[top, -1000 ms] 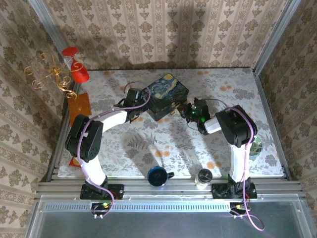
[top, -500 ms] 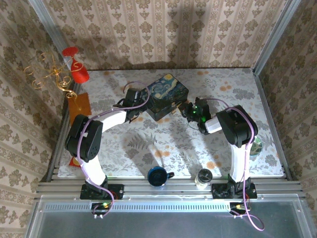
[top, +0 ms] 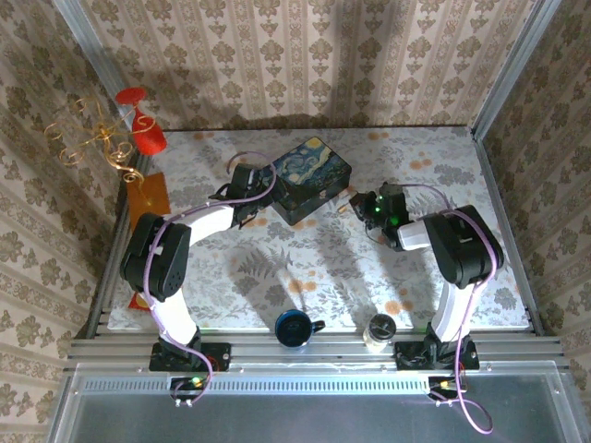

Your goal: Unlock the padlock with the key

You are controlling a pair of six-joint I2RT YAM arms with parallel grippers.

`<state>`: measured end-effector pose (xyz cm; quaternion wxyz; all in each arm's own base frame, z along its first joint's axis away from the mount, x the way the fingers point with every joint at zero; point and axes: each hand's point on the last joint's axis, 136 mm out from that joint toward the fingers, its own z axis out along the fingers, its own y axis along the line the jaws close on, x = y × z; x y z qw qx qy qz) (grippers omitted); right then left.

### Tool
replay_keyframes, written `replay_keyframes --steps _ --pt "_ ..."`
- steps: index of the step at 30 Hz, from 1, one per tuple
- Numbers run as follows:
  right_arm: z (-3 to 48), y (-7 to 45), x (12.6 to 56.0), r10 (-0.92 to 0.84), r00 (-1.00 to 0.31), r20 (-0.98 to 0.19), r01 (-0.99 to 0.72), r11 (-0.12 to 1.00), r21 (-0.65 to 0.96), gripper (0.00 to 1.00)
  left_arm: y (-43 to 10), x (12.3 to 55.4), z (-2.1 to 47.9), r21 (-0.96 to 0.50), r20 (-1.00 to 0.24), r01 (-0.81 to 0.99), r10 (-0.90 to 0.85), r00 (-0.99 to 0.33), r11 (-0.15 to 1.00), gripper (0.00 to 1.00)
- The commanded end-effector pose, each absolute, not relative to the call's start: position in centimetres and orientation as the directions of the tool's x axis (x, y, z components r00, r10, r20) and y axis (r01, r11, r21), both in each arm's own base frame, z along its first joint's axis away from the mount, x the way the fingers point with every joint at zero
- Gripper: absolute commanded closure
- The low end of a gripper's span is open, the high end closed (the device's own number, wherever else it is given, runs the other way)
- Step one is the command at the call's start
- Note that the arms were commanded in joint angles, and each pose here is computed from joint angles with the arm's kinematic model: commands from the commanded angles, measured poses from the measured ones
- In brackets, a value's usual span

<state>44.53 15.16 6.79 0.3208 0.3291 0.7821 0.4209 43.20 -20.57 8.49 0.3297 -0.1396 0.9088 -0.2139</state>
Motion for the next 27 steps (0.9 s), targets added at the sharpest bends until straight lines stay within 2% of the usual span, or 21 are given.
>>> replay_keyframes --steps 1,7,13,16,21,27 --pt "8.0 13.9 43.4 0.756 -0.577 -0.308 0.232 0.514 0.826 1.0 -16.4 41.1 4.2 -0.338 -0.478 -0.237 -0.382 -0.791 0.911 0.0" --pt "9.7 12.6 40.6 0.681 -0.62 -0.39 0.227 0.632 0.741 1.0 -16.1 41.3 6.2 -0.345 -0.515 -0.208 -0.37 -0.773 0.915 0.0" --pt "12.2 11.5 37.6 0.583 -0.668 -0.462 0.201 0.739 0.643 1.0 -17.5 40.5 10.7 -0.349 -0.607 -0.088 -0.297 -0.737 0.933 0.0" --pt "13.4 11.1 36.0 0.513 -0.714 -0.478 0.18 0.793 0.582 1.0 -19.5 38.7 12.4 -0.299 -0.652 0.006 -0.2 -0.731 0.954 0.0" --pt "13.8 10.1 33.4 0.43 -0.77 -0.472 0.179 0.855 0.487 1.0 -22.7 35.3 12.9 -0.254 -0.653 0.127 -0.073 -0.754 0.959 0.0" --pt "13.9 8.4 31.9 0.397 -0.783 -0.479 0.197 0.889 0.414 1.0 -29.1 31.4 13.1 -0.395 -0.628 0.263 -0.05 -0.777 0.88 0.0"
